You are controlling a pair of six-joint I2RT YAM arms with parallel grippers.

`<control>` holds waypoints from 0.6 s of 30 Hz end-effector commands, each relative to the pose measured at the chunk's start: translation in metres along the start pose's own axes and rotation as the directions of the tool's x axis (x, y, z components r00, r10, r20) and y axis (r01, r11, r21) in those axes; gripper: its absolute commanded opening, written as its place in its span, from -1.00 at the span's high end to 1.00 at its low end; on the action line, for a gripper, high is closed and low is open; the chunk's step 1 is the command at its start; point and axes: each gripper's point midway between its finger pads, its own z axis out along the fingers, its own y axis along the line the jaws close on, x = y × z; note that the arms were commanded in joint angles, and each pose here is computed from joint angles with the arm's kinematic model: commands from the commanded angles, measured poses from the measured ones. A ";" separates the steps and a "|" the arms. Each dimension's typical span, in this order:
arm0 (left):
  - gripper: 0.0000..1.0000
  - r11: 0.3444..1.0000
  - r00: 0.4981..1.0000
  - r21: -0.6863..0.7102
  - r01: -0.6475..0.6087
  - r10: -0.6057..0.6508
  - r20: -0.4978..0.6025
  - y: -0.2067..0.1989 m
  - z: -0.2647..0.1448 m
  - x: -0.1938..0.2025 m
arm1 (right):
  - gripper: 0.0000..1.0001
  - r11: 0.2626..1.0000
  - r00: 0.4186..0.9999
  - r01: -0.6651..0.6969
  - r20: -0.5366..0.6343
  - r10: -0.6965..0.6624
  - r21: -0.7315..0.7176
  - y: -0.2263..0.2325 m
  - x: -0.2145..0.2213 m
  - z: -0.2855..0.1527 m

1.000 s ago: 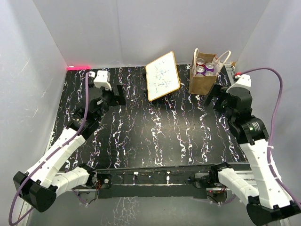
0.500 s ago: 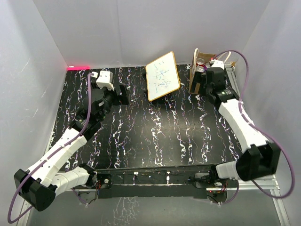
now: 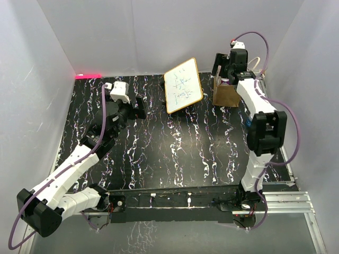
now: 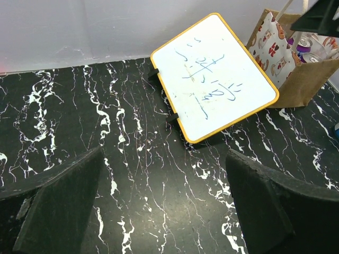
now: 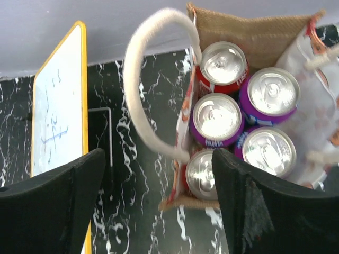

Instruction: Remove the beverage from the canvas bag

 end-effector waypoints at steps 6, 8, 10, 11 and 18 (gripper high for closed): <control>-0.94 1.000 0.999 -0.003 -0.005 0.005 0.047 -0.002 0.000 -0.009 | -0.26 0.997 0.997 0.070 0.032 -0.070 -0.011 0.004 -0.022 0.043; -0.94 1.000 0.999 -0.004 -0.006 0.006 0.042 -0.002 0.001 -0.007 | -0.02 0.998 0.997 0.069 0.036 -0.069 -0.007 0.002 -0.018 0.044; -0.94 1.000 0.999 -0.005 -0.007 0.007 0.041 -0.002 0.002 -0.007 | 0.35 0.998 0.997 0.068 0.031 -0.068 -0.002 0.000 -0.013 0.043; -0.94 1.000 0.999 -0.004 -0.008 0.008 0.037 -0.002 0.002 -0.005 | 0.49 0.998 0.997 0.065 0.027 -0.065 0.008 -0.001 -0.012 0.041; -0.94 1.000 1.000 0.004 -0.005 0.005 0.021 -0.005 0.005 -0.001 | 0.83 0.998 0.999 0.037 0.014 -0.036 -0.052 0.008 -0.002 -0.004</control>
